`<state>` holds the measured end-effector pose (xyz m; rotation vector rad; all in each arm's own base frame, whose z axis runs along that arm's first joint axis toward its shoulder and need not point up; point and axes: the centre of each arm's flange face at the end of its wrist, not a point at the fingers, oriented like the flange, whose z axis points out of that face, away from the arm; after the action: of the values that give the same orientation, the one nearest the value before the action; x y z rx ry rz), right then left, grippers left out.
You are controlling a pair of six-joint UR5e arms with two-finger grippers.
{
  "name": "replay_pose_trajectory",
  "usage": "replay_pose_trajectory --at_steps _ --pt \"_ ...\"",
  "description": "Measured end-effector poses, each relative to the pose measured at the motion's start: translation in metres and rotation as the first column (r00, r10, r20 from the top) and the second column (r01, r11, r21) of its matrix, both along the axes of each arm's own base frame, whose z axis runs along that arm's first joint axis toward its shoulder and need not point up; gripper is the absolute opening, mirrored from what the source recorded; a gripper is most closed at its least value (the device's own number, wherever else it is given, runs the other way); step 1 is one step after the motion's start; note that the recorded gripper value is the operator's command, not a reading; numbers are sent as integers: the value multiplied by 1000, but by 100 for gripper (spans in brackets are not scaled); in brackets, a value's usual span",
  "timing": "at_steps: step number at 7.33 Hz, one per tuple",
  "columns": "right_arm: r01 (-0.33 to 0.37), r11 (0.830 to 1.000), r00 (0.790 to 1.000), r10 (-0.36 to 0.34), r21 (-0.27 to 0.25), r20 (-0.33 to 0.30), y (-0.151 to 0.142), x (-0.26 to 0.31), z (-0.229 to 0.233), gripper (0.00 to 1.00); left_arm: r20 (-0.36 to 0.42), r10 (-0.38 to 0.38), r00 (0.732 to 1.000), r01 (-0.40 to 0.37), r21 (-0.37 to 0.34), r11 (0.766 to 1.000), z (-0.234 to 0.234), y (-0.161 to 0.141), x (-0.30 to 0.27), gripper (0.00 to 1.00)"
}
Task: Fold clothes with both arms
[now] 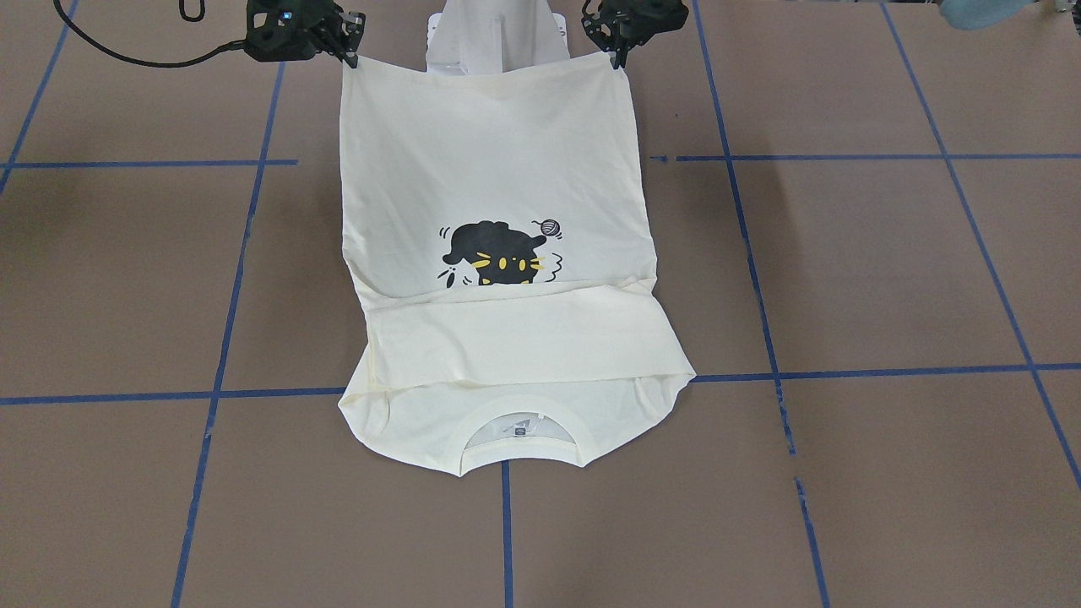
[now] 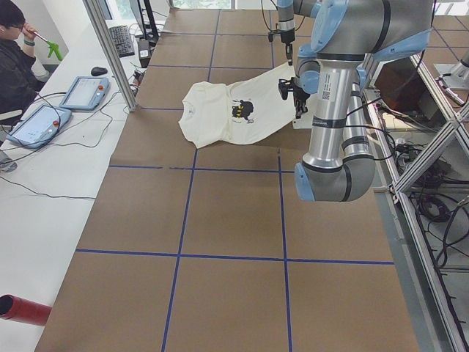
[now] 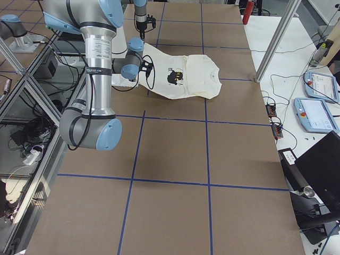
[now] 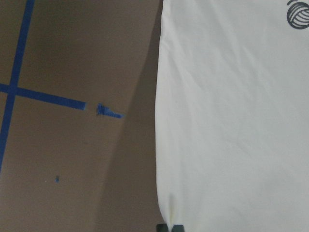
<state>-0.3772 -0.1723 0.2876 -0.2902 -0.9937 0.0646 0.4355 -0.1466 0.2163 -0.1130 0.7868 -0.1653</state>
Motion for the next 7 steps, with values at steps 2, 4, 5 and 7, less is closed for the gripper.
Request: replay_pose_trajectory --at_steps 2,4,5,7 --pt "-53 999 999 53 -1 4 -22 5 0 0 -21 5 1000 -4 23 1000 -9 -8 -6 0" --pt "-153 987 988 152 40 22 -77 5 -2 0 -41 -60 997 62 70 996 -17 -60 -23 0" --pt "-208 976 978 206 67 31 -112 5 -4 0 -39 -76 996 80 104 991 -19 -96 -35 0" --pt "-333 939 943 332 83 28 -196 -2 -9 0 0 -111 994 109 164 980 -12 -172 -42 0"
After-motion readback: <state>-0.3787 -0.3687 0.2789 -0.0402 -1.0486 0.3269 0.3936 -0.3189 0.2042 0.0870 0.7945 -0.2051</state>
